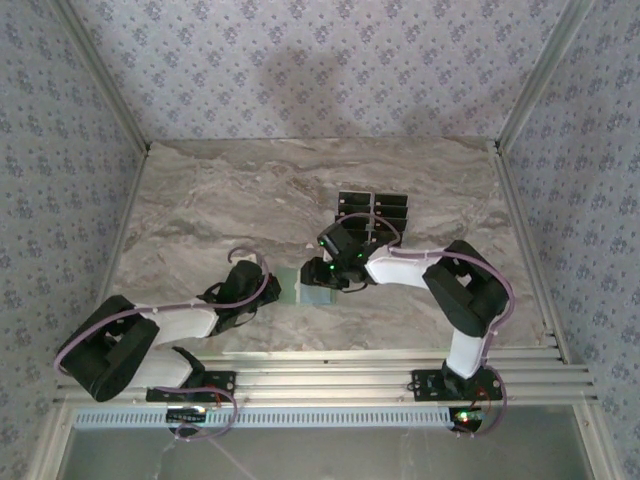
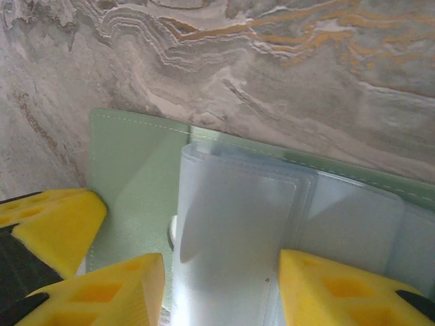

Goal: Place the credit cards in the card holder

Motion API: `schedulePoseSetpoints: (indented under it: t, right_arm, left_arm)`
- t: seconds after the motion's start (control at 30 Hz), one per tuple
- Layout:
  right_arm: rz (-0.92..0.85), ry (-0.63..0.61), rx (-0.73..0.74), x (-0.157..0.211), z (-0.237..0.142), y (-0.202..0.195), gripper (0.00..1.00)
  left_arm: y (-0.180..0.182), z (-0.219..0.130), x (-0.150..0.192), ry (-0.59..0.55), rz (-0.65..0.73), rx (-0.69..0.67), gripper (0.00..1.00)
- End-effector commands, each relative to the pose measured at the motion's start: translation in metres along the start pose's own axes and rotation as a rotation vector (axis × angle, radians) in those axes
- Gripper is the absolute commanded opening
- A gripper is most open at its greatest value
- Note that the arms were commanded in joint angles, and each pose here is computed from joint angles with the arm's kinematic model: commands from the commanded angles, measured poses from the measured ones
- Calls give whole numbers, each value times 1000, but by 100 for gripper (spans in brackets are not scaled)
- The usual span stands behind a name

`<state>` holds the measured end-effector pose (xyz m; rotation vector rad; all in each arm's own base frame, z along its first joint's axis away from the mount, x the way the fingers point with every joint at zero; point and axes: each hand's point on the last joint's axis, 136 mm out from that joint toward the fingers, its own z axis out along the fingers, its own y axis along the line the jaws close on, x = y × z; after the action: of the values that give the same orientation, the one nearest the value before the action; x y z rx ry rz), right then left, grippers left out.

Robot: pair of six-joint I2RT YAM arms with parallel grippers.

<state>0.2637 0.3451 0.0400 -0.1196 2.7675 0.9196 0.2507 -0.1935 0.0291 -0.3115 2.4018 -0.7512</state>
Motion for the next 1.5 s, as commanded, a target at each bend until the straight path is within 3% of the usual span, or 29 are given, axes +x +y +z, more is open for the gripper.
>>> schedulePoseSetpoints:
  t: [0.0, 0.47, 0.6, 0.83, 1.03, 1.2, 1.37, 1.47]
  right_arm:
    - [-2, 22, -39, 0, 6, 18, 50]
    - [-27, 25, -117, -10, 16, 66, 50]
    - [-23, 17, -127, -13, 15, 69, 50]
    - [-33, -2, -158, -23, 11, 85, 50]
    - [-37, 9, -175, -25, 19, 96, 50]
    - [-47, 20, -196, -28, 24, 109, 49]
    - [-86, -14, -189, -38, 6, 113, 49]
    - [-107, -31, -116, -38, -9, 94, 49]
  left_arm:
    - [3, 2, 6, 12, 6, -2, 0]
    - [7, -2, 4, -5, 1, -10, 0]
    - [13, -8, 2, -29, -7, -30, 11]
    - [22, -20, -5, -79, -19, -61, 19]
    - [29, -30, -9, -119, -32, -79, 36]
    - [34, -39, -11, -147, -38, -89, 40]
    - [33, -46, -14, -162, -26, -85, 48]
    - [29, -48, -15, -157, -6, -77, 53]
